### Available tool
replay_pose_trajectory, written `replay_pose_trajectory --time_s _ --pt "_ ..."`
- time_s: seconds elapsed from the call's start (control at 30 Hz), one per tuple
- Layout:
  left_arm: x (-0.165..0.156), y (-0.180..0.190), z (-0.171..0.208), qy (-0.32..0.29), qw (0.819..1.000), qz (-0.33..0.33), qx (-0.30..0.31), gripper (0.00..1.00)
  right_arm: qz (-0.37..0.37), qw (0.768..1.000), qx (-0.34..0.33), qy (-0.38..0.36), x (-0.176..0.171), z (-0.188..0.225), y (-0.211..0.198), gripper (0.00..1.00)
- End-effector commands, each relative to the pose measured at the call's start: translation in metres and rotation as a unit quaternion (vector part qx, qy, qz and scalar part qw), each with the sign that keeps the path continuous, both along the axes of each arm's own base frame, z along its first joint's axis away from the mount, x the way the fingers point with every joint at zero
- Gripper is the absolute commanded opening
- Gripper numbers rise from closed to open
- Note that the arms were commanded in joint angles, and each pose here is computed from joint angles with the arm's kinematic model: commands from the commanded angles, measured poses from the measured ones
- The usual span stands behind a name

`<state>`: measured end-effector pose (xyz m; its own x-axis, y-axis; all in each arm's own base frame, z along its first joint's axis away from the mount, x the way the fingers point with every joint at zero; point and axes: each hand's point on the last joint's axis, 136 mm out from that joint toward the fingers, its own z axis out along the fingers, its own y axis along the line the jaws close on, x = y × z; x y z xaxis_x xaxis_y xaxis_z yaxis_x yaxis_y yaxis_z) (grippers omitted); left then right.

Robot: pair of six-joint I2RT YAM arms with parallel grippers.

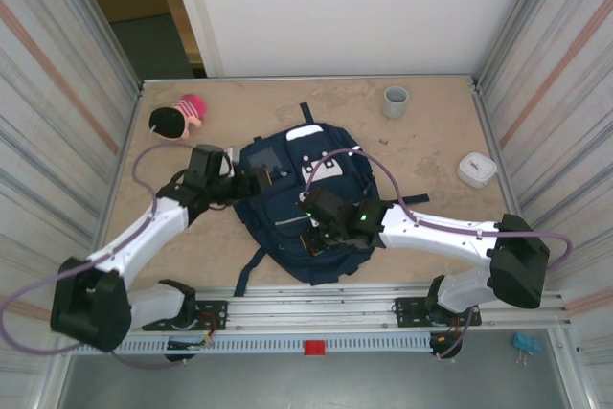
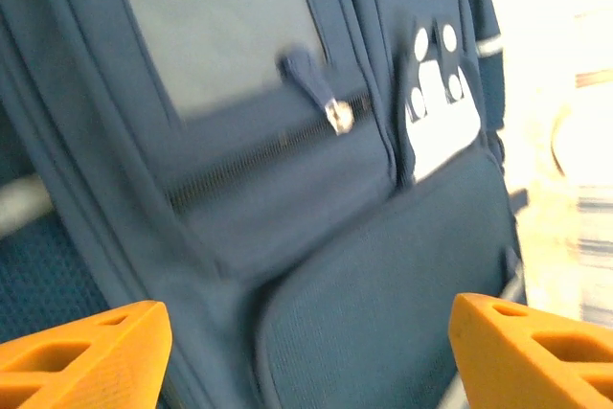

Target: Pack books, pencil case, and school supplies into a backpack

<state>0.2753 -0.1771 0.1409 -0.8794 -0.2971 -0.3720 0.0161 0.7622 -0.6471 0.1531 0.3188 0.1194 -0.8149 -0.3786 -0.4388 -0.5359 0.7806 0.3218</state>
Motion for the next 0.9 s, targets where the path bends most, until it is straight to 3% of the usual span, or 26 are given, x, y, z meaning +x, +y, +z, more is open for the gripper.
replay_pose_trajectory --time_s 0.0,0.23,0.57,0.73,0.87 --pt "-0.043 -0.004 -0.01 0.073 0.997 0.014 -0.029 0.73 0.004 0.999 0.038 -0.009 0.005 0.018 0.017 0.0" --pt "-0.07 -0.021 -0.015 0.093 0.993 0.02 -0.064 0.63 0.011 0.999 0.049 -0.009 0.005 0.021 0.022 0.0" --pt "-0.067 -0.055 -0.028 0.116 0.99 -0.014 -0.08 0.48 0.019 0.998 0.055 -0.007 0.002 0.022 0.024 0.0" --pt "-0.059 -0.038 -0.035 0.101 0.994 -0.002 -0.028 0.2 0.011 0.999 0.051 0.001 0.003 0.018 0.015 0.0" --pt "-0.048 -0.01 -0.033 0.081 0.997 0.004 0.022 0.07 -0.015 0.999 0.035 0.002 0.009 0.013 -0.011 0.0"
